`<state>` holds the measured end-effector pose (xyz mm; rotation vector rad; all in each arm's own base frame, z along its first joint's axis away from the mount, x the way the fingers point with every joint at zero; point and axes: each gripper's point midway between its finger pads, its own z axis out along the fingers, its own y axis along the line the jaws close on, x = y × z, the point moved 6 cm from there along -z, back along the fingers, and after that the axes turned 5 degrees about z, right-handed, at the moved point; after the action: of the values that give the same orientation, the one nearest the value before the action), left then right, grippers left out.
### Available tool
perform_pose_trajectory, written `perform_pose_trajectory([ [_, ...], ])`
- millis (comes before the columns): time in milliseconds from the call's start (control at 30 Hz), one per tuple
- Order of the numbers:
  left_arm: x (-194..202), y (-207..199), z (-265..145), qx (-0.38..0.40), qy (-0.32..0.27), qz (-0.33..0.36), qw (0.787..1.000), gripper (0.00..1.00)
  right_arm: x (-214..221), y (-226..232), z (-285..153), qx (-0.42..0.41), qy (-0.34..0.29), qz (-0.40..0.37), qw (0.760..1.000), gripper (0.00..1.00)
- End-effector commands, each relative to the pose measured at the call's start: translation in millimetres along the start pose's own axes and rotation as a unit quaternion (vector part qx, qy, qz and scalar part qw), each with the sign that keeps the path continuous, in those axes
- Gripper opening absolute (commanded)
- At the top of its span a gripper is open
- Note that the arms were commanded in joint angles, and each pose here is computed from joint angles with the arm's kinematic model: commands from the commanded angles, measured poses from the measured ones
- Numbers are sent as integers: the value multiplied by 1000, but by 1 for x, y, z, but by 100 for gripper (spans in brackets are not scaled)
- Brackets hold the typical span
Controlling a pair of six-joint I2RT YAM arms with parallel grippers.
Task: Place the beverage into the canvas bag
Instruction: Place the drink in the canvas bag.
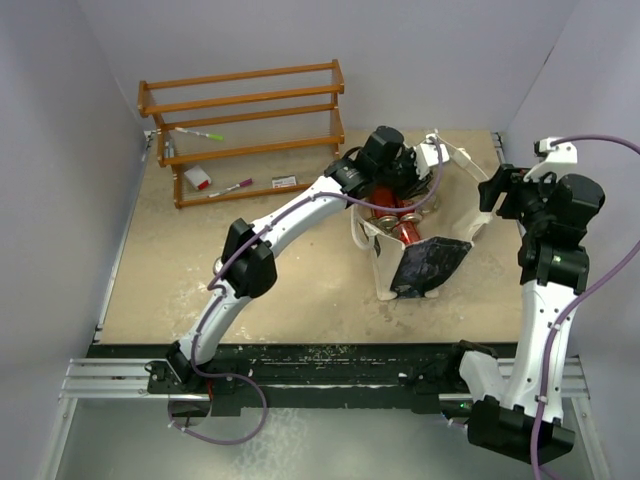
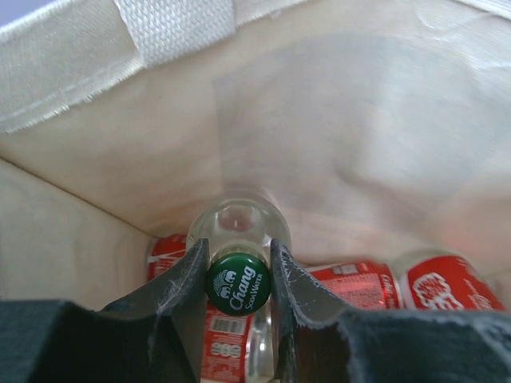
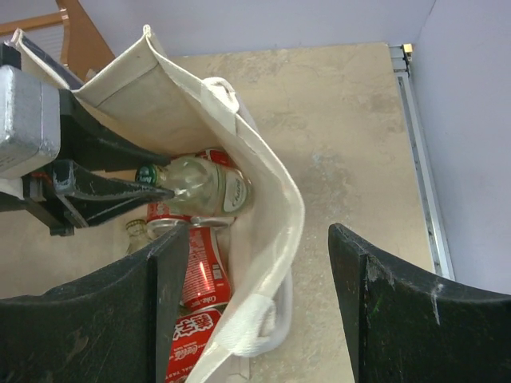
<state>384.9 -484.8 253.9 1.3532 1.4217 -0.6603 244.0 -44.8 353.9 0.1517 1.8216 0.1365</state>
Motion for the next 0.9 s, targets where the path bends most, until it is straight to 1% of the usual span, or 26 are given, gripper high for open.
perform_pose_trajectory([
  [0,-63,-16,-36,74,-91,-15,993,0,-8,3,-4,-11,-25,-1,1000,72],
  [167,-88,-28,-52,119,-125,-50,984,0,-6,3,-6,-9,-25,1,1000,72],
  [267,-92,-30,-58,122,-123,-59,983,0,-5,2,-7,-7,-24,2,1000,72],
  [367,-89,-32,-64,121,-109,-67,984,0,-3,2,-8,-6,-23,2,1000,72],
  [467,-77,-38,-68,127,-85,-80,985,0,-1,1,-7,-6,-21,5,1000,72],
  [633,-44,-42,-63,126,-32,-119,984,0,0,2,-5,-11,-20,8,1000,72],
  [733,-24,-41,-57,105,2,-140,984,0,-1,1,-4,-10,-19,10,1000,72],
  [867,-4,-32,-54,57,34,-166,984,0,-1,2,-5,-10,-20,9,1000,72],
])
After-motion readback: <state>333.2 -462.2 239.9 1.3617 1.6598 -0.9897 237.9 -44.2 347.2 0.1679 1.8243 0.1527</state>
